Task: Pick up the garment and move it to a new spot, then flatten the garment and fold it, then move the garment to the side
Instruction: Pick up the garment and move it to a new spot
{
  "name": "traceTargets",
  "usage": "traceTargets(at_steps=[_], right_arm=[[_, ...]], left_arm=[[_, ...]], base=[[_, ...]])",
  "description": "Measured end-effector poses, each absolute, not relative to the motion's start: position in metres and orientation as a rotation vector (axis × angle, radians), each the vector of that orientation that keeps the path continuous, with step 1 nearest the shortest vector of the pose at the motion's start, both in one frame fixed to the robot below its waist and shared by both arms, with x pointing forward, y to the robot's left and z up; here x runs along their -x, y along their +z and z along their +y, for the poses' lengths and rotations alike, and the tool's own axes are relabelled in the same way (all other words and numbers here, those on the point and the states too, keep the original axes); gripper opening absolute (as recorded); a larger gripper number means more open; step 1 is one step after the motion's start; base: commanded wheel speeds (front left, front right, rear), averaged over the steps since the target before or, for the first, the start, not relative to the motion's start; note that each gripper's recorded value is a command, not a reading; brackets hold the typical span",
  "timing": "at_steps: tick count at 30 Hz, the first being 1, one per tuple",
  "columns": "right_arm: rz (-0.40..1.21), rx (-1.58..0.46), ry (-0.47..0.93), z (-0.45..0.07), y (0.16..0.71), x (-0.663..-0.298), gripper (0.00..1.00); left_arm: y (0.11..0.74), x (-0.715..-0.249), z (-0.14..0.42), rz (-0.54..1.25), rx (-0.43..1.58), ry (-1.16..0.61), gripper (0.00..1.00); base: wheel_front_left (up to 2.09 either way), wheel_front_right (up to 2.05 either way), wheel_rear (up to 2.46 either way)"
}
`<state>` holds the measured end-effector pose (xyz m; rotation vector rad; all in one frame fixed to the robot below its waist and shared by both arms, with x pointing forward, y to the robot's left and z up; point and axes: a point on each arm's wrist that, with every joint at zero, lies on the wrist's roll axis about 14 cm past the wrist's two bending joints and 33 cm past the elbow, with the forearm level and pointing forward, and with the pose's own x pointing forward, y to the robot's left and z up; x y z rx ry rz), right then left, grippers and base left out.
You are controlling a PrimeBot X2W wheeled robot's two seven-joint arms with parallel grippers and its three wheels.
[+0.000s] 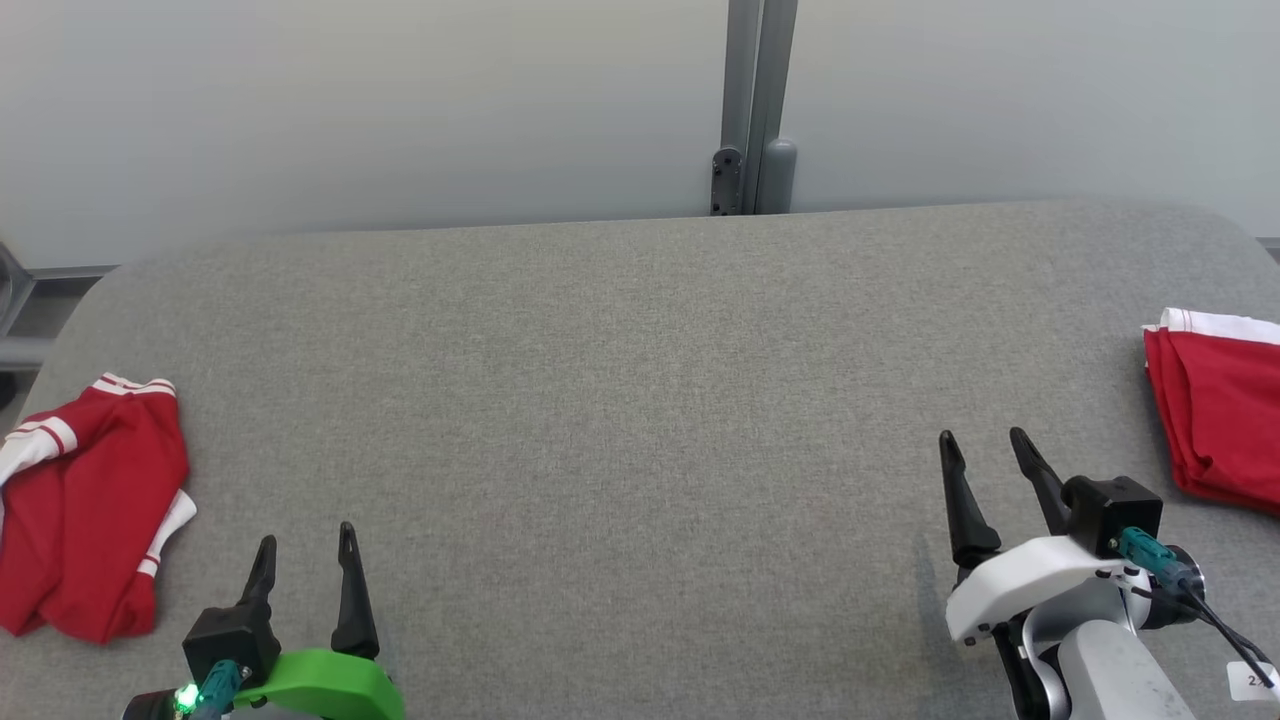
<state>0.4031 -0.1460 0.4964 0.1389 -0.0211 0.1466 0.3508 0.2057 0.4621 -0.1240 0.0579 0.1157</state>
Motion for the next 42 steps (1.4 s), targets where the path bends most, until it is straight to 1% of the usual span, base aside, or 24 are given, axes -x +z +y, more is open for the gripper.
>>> traceTargets(at_steps=[8,17,27,35,38,42], right_arm=[[-0.006,-0.148,0.178,-0.134,0.491,-0.401,1.00],[0.042,-0.152,0.322,-0.083,0.479,-0.403,1.00],[0.075,-0.167,0.522,-0.009,0.475,-0.406,1.00],[0.090,-0.159,0.733,0.066,0.477,-0.399,1.00],[0.108,-0.162,0.773,0.080,0.472,-0.398,1.00],[0.125,-0.170,0.797,0.090,0.465,-0.401,1.00]], left_arm=[[0.462,-0.346,0.211,0.055,0.137,0.134,1.00],[0.457,-0.321,0.243,0.063,0.143,0.251,1.00],[0.449,-0.257,0.309,0.070,0.147,0.500,1.00],[0.447,-0.191,0.359,0.060,0.160,0.748,1.00],[0.444,-0.176,0.367,0.074,0.163,0.798,1.00],[0.438,-0.170,0.370,0.094,0.181,0.826,1.00]], base=[[0.00,0.00,0.00],[0.00,0.00,0.00],[0.00,0.00,0.00],[0.00,0.00,0.00],[0.00,0.00,0.00],[0.00,0.00,0.00]])
